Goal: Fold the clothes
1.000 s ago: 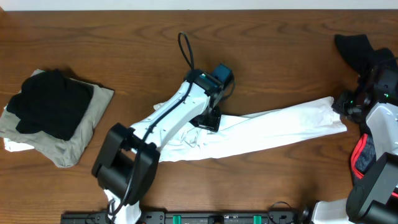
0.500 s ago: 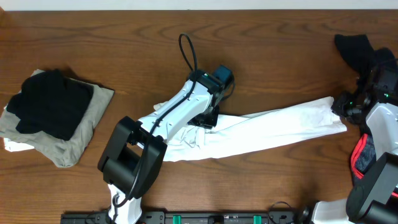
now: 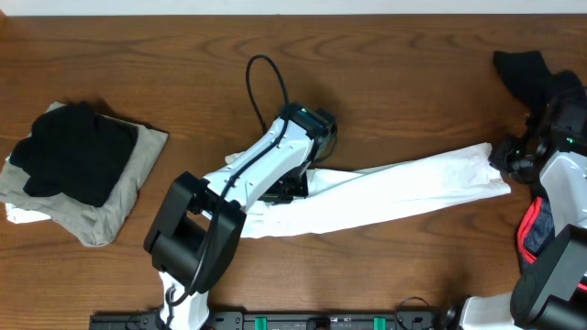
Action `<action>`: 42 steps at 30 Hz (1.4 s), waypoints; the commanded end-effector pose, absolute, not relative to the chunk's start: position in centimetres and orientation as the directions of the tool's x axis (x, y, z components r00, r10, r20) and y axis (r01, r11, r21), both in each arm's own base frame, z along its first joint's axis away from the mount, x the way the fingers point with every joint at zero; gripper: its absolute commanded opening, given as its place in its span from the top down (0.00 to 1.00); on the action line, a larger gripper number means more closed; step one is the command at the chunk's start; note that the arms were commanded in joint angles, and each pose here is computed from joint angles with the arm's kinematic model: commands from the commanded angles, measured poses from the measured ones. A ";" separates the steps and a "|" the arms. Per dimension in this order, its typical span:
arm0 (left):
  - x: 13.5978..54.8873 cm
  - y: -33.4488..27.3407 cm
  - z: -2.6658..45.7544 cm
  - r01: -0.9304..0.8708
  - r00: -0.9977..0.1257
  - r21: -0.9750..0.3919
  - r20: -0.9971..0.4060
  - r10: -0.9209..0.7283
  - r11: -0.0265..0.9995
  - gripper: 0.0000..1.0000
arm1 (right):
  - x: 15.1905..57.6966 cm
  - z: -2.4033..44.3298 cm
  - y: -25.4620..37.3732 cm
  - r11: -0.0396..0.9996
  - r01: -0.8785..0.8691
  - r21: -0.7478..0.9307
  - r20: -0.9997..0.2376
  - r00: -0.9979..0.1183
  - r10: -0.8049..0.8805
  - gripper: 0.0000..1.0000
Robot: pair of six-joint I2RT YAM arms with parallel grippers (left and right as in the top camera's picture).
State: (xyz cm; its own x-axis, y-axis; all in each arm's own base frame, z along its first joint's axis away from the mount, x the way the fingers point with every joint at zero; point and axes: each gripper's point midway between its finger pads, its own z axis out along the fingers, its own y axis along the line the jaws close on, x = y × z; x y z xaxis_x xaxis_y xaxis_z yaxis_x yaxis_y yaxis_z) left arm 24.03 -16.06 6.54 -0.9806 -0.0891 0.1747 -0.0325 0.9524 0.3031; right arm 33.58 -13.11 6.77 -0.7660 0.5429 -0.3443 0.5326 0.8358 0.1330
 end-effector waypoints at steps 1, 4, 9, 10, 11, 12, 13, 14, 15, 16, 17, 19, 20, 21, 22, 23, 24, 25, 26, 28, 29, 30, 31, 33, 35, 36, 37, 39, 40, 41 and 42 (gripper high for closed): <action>23.0 -17.1 7.2 -0.086 -0.976 0.280 0.169 -0.137 0.956 0.94 | 33.5 6.6 -13.5 0.839 0.530 0.120 -0.344 -0.771 0.536 0.71; 22.0 -17.1 6.8 -0.063 -0.974 0.300 0.188 -0.123 0.952 0.94 | 33.5 6.6 -13.5 0.839 0.530 0.120 -0.344 -0.771 0.536 0.71; 20.7 -13.8 7.2 -0.115 -0.968 0.477 0.143 -0.205 0.872 0.94 | 33.5 6.6 -13.5 0.839 0.531 0.121 -0.344 -0.770 0.537 0.71; 20.5 -13.2 7.3 -0.118 -0.967 0.502 0.137 -0.214 0.857 0.94 | 33.5 6.6 -13.5 0.839 0.531 0.121 -0.344 -0.770 0.537 0.71; 20.3 -13.1 7.2 -0.115 -0.967 0.506 0.141 -0.214 0.855 0.94 | 33.5 6.6 -13.5 0.839 0.531 0.120 -0.344 -0.770 0.537 0.71; 20.2 -13.0 7.1 -0.117 -0.965 0.510 0.143 -0.218 0.852 0.94 | 33.5 6.6 -13.5 0.839 0.531 0.121 -0.344 -0.770 0.537 0.71; 20.1 -12.9 7.1 -0.123 -0.964 0.515 0.142 -0.226 0.848 0.94 | 33.5 6.6 -13.5 0.839 0.531 0.121 -0.344 -0.770 0.537 0.71; 20.0 -12.8 7.0 -0.127 -0.962 0.519 0.141 -0.232 0.845 0.94 | 33.5 6.6 -13.5 0.839 0.531 0.121 -0.344 -0.770 0.537 0.71; 20.0 -12.8 6.8 -0.129 -0.963 0.516 0.139 -0.232 0.847 0.94 | 33.5 6.6 -13.5 0.839 0.531 0.121 -0.344 -0.771 0.537 0.71; 20.2 -13.0 6.6 -0.133 -0.964 0.509 0.133 -0.231 0.850 0.93 | 33.5 6.6 -13.5 0.839 0.531 0.121 -0.344 -0.771 0.537 0.71; 20.5 -13.3 6.4 -0.141 -0.966 0.495 0.121 -0.229 0.857 0.91 | 33.5 6.6 -13.5 0.839 0.531 0.121 -0.344 -0.771 0.537 0.71; 21.0 -13.7 6.1 -0.145 -0.970 0.473 0.106 -0.220 0.869 0.89 | 33.5 6.6 -13.5 0.839 0.531 0.121 -0.343 -0.771 0.537 0.71; 21.3 -13.9 6.1 -0.138 -0.973 0.463 0.103 -0.208 0.876 0.89 | 33.5 6.6 -13.5 0.839 0.531 0.121 -0.343 -0.771 0.537 0.71; 21.6 -14.0 6.3 -0.133 -0.976 0.458 0.094 -0.197 0.879 0.89 | 33.4 6.5 -13.5 0.839 0.531 0.120 -0.342 -0.771 0.537 0.71; 22.1 -14.1 6.6 -0.133 -0.979 0.458 0.078 -0.188 0.879 0.89 | 33.4 6.5 -13.5 0.839 0.531 0.120 -0.341 -0.772 0.537 0.71; 22.5 -14.1 7.1 -0.136 -0.982 0.459 0.055 -0.181 0.878 0.89 | 33.4 6.5 -13.5 0.839 0.531 0.120 -0.340 -0.772 0.537 0.71; 23.1 -14.1 7.7 -0.142 -0.984 0.457 0.029 -0.174 0.878 0.88 | 33.4 6.5 -13.5 0.839 0.531 0.120 -0.340 -0.772 0.537 0.71; 23.5 -14.0 8.3 -0.149 -0.986 0.453 0.003 -0.169 0.879 0.86 | 33.4 6.5 -13.5 0.839 0.531 0.120 -0.340 -0.772 0.537 0.71; 24.1 -14.0 9.0 -0.160 -0.986 0.447 -0.028 -0.164 0.880 0.78 | 33.4 6.5 -13.4 0.839 0.531 0.120 -0.340 -0.772 0.537 0.71; 25.1 -13.6 10.1 -0.183 -0.983 0.436 -0.081 -0.165 0.881 0.69 | 33.4 6.5 -13.2 0.843 0.522 0.133 -0.334 -0.777 0.534 0.71; 25.5 -13.2 10.7 -0.200 -0.980 0.430 -0.106 -0.171 0.880 0.67 | 33.6 6.6 -12.6 0.857 0.491 0.157 -0.332 -0.791 0.514 0.72; 25.9 -12.9 11.2 -0.222 -0.974 0.419 -0.130 -0.185 0.880 0.67 | 34.0 6.7 -11.7 0.874 0.445 0.197 -0.330 -0.809 0.487 0.73; 26.1 -12.8 11.3 -0.234 -0.971 0.409 -0.138 -0.193 0.882 0.67 | 34.1 6.8 -11.2 0.879 0.423 0.221 -0.329 -0.816 0.475 0.73; 26.8 -12.7 11.5 -0.264 -0.963 0.373 -0.161 -0.218 0.889 0.67 | 34.6 7.1 -10.0 0.886 0.370 0.280 -0.331 -0.829 0.451 0.74; 27.5 -13.6 11.2 -0.268 -0.960 0.319 -0.166 -0.225 0.909 0.67 | 34.9 7.4 -9.0 0.891 0.317 0.326 -0.338 -0.841 0.423 0.75; 28.1 -14.8 10.8 -0.225 -0.970 0.264 -0.152 -0.190 0.938 0.68 | 35.0 7.5 -8.6 0.891 0.298 0.342 -0.339 -0.845 0.413 0.75; 28.5 -15.8 10.5 -0.183 -0.978 0.219 -0.140 -0.155 0.958 0.68 | 35.0 7.5 -8.4 0.890 0.293 0.349 -0.337 -0.847 0.411 0.75; 29.3 -18.9 9.9 -0.075 -0.991 0.085 -0.118 -0.064 0.994 0.68 | 34.9 7.5 -7.8 0.888 0.285 0.361 -0.322 -0.855 0.406 0.75; 29.7 -20.1 9.8 -0.043 -0.992 0.034 -0.117 -0.038 0.998 0.68 | 34.7 7.4 -7.4 0.888 0.281 0.363 -0.312 -0.861 0.401 0.75; 30.0 -20.7 9.7 -0.029 -0.992 0.010 -0.125 -0.027 1.000 0.68 | 34.6 7.2 -6.9 0.890 0.275 0.365 -0.303 -0.869 0.392 0.75; 30.2 -20.8 9.5 -0.030 -0.991 0.008 -0.130 -0.029 1.000 0.67 | 34.5 7.1 -6.6 0.891 0.270 0.365 -0.298 -0.873 0.386 0.75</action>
